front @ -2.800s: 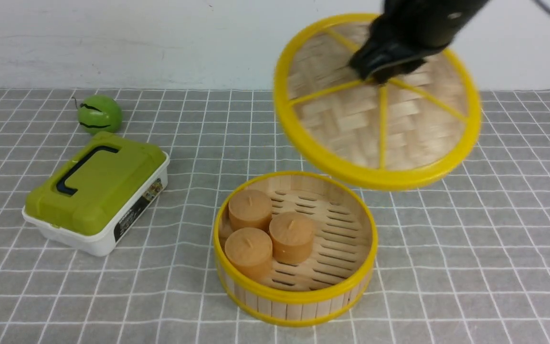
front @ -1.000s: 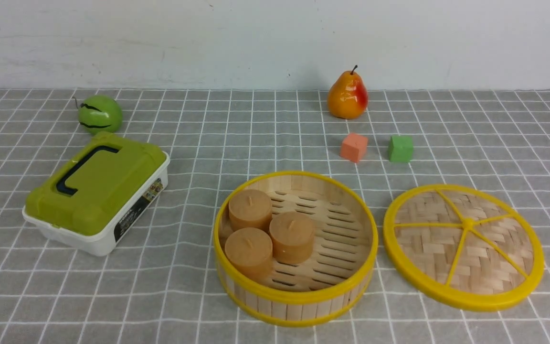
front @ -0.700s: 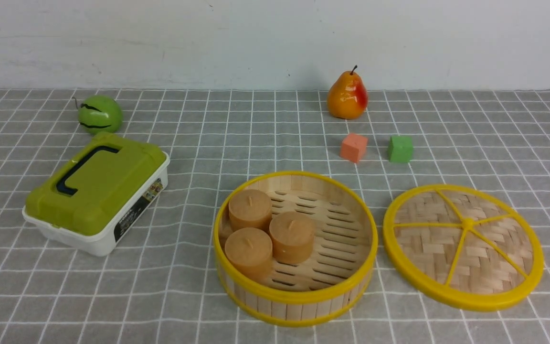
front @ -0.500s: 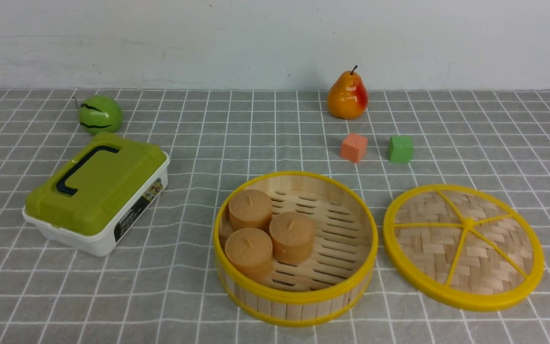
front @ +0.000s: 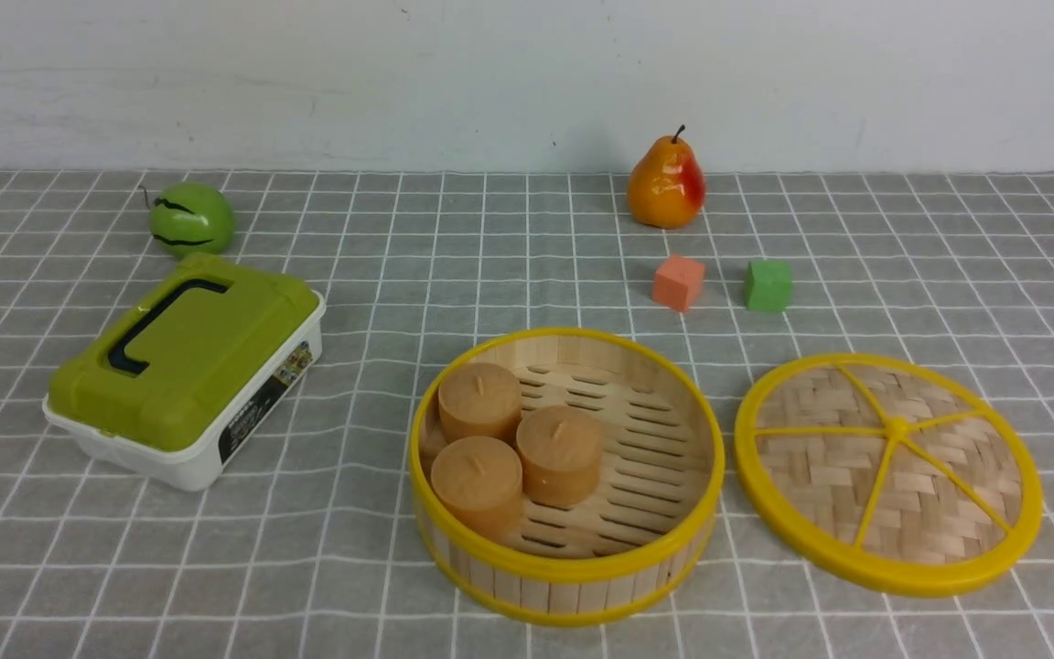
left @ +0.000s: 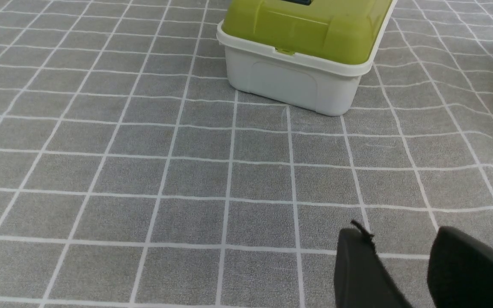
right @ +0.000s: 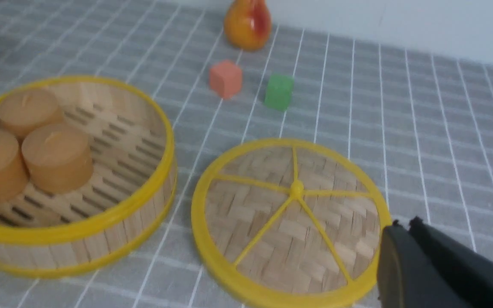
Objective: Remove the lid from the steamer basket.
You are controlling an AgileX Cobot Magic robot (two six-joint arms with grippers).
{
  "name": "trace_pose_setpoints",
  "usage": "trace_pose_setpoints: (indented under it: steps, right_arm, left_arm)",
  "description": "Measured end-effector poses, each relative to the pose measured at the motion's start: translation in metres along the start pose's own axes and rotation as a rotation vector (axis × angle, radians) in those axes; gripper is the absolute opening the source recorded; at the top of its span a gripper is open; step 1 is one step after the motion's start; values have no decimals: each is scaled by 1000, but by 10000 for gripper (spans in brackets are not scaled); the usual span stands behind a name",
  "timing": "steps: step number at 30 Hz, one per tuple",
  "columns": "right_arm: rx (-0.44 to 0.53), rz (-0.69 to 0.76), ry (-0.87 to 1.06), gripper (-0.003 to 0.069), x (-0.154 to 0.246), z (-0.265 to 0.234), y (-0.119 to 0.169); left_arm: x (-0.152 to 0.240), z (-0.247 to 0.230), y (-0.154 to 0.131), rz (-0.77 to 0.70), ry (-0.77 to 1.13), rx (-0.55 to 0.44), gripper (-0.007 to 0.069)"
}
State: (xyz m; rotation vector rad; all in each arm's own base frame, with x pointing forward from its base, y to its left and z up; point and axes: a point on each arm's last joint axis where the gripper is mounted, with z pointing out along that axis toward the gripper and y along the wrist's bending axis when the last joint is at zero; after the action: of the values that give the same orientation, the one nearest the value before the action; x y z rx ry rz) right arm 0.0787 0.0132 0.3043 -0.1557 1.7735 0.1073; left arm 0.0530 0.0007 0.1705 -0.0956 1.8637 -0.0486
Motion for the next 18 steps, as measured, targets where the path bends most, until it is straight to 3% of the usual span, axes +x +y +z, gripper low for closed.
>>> trace_pose_setpoints:
  steps: [4,9,18]
  right_arm:
    - [84,29,-190,3,51,1,-5]
    - [168,154,-244,9,101,1,-10]
    - [181,214,-27,24,126,1,-8]
  left_arm:
    - [0,0,0,0,0,0,239]
    - [0,0,0,0,0,0,239]
    - [0,0,0,0,0,0,239]
